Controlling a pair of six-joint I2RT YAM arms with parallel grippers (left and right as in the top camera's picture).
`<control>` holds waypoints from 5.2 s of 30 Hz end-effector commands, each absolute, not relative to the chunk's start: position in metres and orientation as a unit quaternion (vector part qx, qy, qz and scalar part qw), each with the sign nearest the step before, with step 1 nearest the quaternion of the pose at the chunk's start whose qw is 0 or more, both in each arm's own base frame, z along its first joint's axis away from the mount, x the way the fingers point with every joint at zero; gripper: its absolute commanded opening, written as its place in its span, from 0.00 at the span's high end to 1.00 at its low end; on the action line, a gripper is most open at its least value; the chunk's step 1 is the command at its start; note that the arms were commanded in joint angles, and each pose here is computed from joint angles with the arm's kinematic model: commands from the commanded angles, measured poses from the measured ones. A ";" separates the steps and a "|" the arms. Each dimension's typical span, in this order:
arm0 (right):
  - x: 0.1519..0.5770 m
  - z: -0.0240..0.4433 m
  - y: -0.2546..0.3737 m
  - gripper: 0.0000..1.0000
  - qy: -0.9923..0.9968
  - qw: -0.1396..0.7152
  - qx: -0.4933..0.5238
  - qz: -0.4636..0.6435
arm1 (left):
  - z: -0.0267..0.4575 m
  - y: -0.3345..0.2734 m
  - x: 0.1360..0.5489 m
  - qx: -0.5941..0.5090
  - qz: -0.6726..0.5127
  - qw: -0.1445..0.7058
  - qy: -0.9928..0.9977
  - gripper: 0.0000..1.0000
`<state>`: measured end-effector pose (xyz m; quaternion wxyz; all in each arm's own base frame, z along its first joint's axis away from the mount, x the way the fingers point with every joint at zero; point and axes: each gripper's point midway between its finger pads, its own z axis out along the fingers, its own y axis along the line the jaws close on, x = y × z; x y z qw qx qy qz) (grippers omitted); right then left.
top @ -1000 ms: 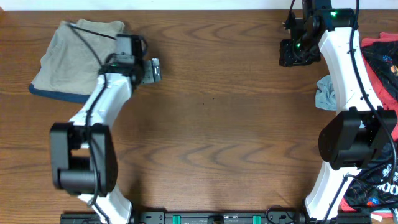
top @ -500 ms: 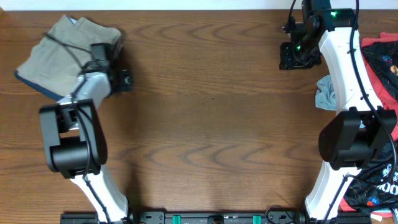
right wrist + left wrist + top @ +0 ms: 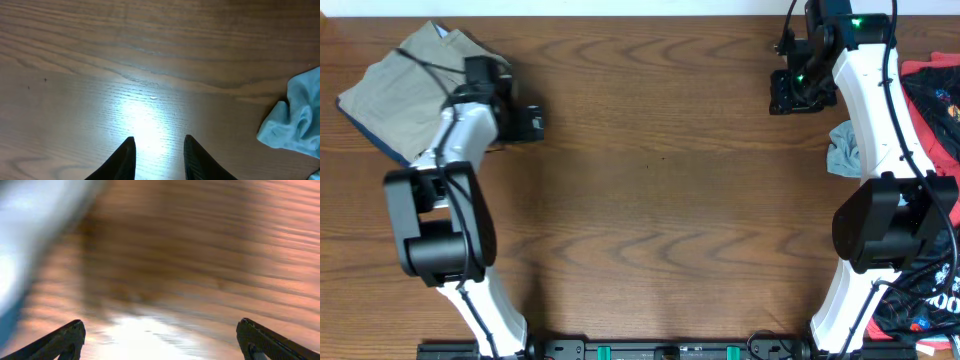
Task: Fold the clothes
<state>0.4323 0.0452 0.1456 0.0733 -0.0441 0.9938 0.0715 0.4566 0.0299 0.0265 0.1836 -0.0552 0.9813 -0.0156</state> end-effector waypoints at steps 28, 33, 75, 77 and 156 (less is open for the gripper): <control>0.412 0.151 0.042 0.72 0.996 0.039 -0.034 0.074 | 0.082 0.121 0.594 -0.127 -0.044 0.497 0.857 0.02; 0.406 0.150 0.041 0.73 0.996 0.025 -0.034 0.073 | 0.096 0.161 0.592 -0.203 -0.045 0.510 0.835 0.02; 0.412 0.011 -0.089 0.67 0.994 0.038 0.096 0.025 | 0.040 -0.130 0.404 0.031 -0.165 0.063 0.984 0.02; 0.412 0.001 -0.103 0.67 0.993 0.053 0.107 0.022 | 0.040 -0.130 0.405 0.031 -0.165 0.065 0.984 0.02; 0.178 0.229 0.022 0.01 0.933 0.356 -0.005 0.047 | 0.193 -0.011 0.223 -0.095 -0.079 0.311 0.942 0.02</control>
